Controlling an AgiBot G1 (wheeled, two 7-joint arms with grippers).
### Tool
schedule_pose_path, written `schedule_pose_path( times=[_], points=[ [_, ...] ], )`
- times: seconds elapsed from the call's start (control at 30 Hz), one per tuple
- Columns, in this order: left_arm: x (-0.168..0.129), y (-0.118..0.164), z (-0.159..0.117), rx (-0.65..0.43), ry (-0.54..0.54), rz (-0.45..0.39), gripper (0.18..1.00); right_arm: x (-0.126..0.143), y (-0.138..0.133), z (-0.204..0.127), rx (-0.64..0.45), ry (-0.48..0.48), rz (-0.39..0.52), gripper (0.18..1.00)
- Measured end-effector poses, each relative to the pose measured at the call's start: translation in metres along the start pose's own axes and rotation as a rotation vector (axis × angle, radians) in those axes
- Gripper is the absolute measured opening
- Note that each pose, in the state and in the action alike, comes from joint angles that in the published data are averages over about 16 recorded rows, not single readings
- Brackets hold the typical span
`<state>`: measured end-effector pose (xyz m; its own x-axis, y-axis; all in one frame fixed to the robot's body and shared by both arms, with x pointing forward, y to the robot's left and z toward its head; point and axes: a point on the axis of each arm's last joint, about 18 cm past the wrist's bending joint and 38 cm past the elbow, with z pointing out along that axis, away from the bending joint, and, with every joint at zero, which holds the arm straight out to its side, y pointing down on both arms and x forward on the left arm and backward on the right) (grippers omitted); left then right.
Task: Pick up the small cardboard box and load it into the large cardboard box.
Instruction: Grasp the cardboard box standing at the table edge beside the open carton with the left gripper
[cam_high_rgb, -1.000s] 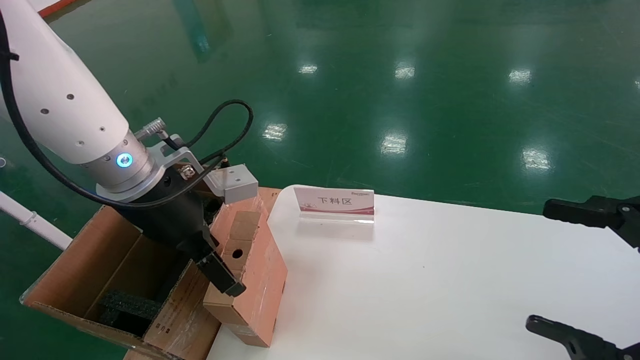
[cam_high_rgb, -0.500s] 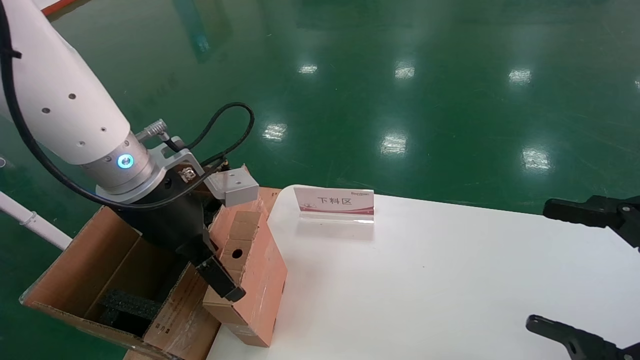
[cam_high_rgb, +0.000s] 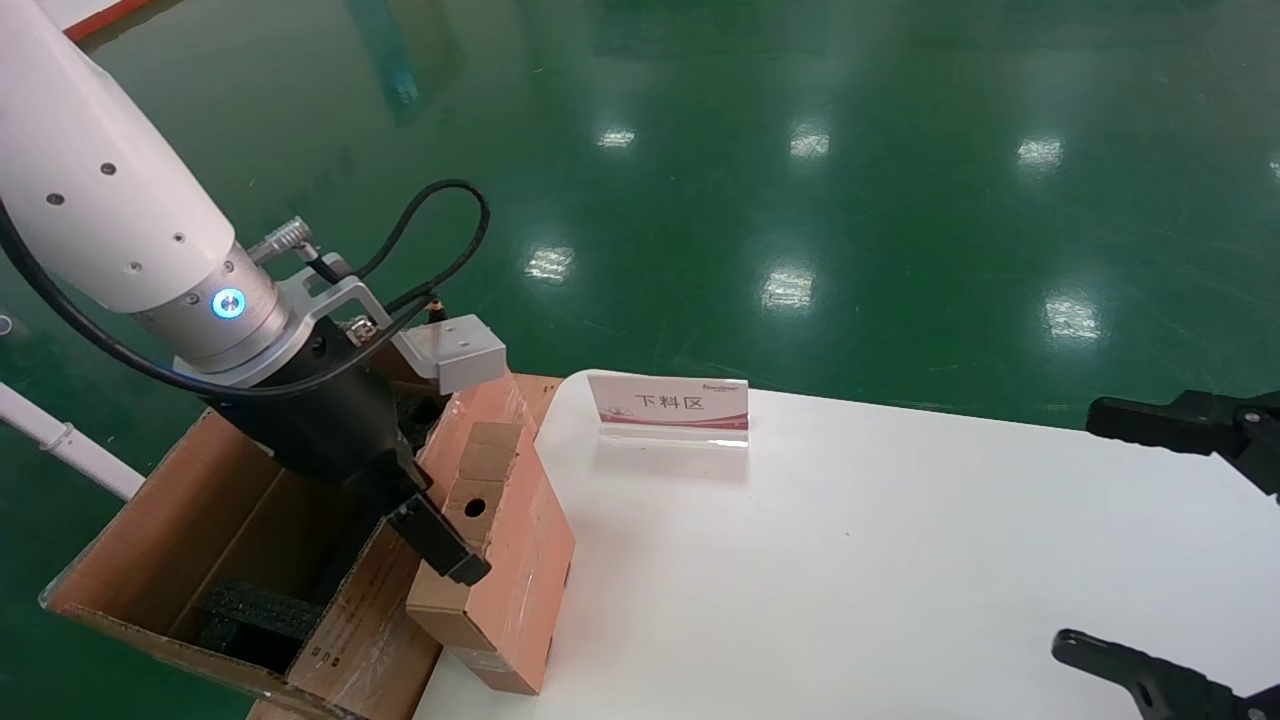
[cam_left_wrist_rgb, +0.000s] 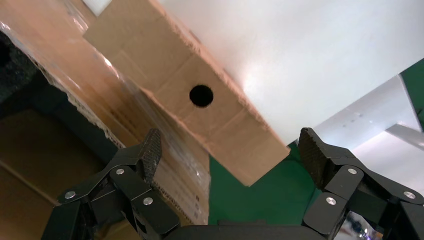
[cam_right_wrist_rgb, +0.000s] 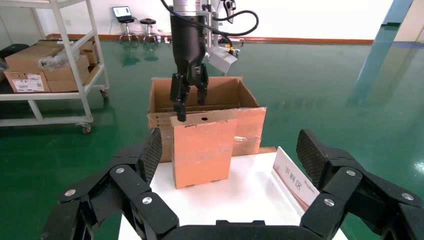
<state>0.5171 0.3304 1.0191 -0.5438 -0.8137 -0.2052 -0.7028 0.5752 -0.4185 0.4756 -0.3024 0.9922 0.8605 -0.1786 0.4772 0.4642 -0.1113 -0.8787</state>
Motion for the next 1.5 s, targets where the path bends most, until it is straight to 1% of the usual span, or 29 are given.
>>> schedule_pose_path(
  times=[0.4, 1.5],
  points=[
    [-0.0006, -0.0003, 0.0, -0.013, -0.009, -0.019, 1.001, 0.0, 0.0, 0.0, 0.0, 0.0, 0.0, 1.001],
    [0.0014, 0.0027, 0.0095, -0.048, 0.025, -0.062, 1.001, 0.0001, 0.0, 0.0, 0.0, 0.0, 0.0, 1.001]
  ],
)
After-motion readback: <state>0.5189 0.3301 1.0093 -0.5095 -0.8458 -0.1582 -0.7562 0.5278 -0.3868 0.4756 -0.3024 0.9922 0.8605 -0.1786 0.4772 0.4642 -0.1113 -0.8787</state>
